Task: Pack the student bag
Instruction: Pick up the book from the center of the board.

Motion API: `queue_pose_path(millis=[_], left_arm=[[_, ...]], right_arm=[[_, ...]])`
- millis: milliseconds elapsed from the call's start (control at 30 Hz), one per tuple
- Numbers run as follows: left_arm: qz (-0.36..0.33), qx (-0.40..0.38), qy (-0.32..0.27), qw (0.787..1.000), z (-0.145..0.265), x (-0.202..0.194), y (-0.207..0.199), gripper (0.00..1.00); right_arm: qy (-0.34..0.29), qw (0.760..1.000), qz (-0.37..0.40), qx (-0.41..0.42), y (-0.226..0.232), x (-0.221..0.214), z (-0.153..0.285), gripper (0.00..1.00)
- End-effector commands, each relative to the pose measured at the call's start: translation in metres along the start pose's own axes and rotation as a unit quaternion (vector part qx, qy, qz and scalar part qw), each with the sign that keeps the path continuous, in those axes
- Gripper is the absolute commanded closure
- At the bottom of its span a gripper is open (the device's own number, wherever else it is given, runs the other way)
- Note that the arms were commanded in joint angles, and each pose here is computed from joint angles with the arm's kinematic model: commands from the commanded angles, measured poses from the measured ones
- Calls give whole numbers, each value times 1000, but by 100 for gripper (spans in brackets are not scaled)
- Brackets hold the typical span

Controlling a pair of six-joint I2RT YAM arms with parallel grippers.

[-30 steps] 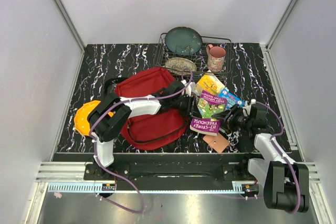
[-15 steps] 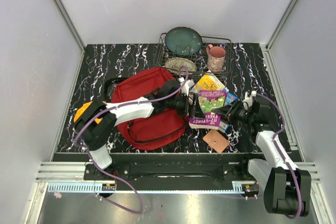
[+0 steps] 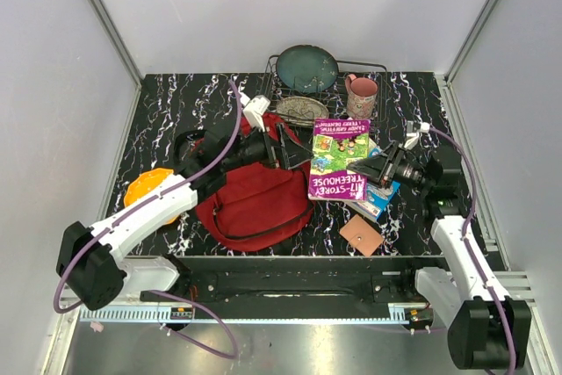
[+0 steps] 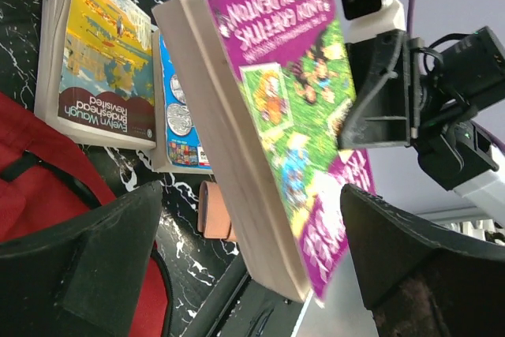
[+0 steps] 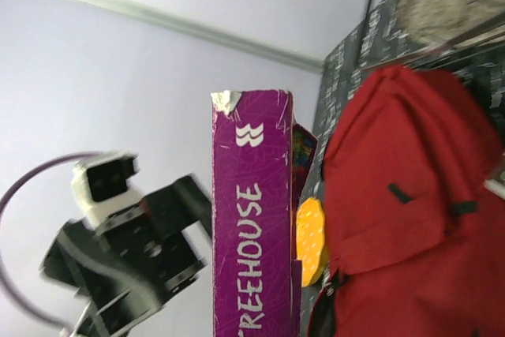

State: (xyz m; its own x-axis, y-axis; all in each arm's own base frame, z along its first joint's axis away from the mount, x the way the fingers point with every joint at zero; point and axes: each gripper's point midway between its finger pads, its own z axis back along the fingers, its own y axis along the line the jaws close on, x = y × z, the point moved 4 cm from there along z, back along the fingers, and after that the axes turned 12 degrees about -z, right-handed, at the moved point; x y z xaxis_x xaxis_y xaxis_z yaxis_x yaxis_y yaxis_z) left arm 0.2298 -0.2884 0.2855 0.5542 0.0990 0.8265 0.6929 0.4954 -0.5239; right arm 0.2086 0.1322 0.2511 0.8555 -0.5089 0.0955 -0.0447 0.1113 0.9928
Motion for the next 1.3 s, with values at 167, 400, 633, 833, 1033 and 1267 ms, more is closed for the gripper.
queue_pose_path(millis=[167,400,633,833,1033,1267], left_arm=[[43,-110,-50,992,-16,28,-19,1],[41,-143,-73,986,-7,33,-21,1],[14,-195,-73,978,5,32,-31,1],[-18,-223,-68,972,15,33,-42,43],[-13,-183,-57,981,13,29,-33,100],[68,51,-145,986,49,35,29,100]], right_arm=[[108,981,114,117,77,-34,-11,100],[156,967,142,145,78,-53,-8,100],[197,961,134,142,66,-54,-13,100],[213,958,135,137,60,-50,-22,100],[196,970,97,109,47,-32,-41,82],[29,996,79,10,29,-6,-52,0]])
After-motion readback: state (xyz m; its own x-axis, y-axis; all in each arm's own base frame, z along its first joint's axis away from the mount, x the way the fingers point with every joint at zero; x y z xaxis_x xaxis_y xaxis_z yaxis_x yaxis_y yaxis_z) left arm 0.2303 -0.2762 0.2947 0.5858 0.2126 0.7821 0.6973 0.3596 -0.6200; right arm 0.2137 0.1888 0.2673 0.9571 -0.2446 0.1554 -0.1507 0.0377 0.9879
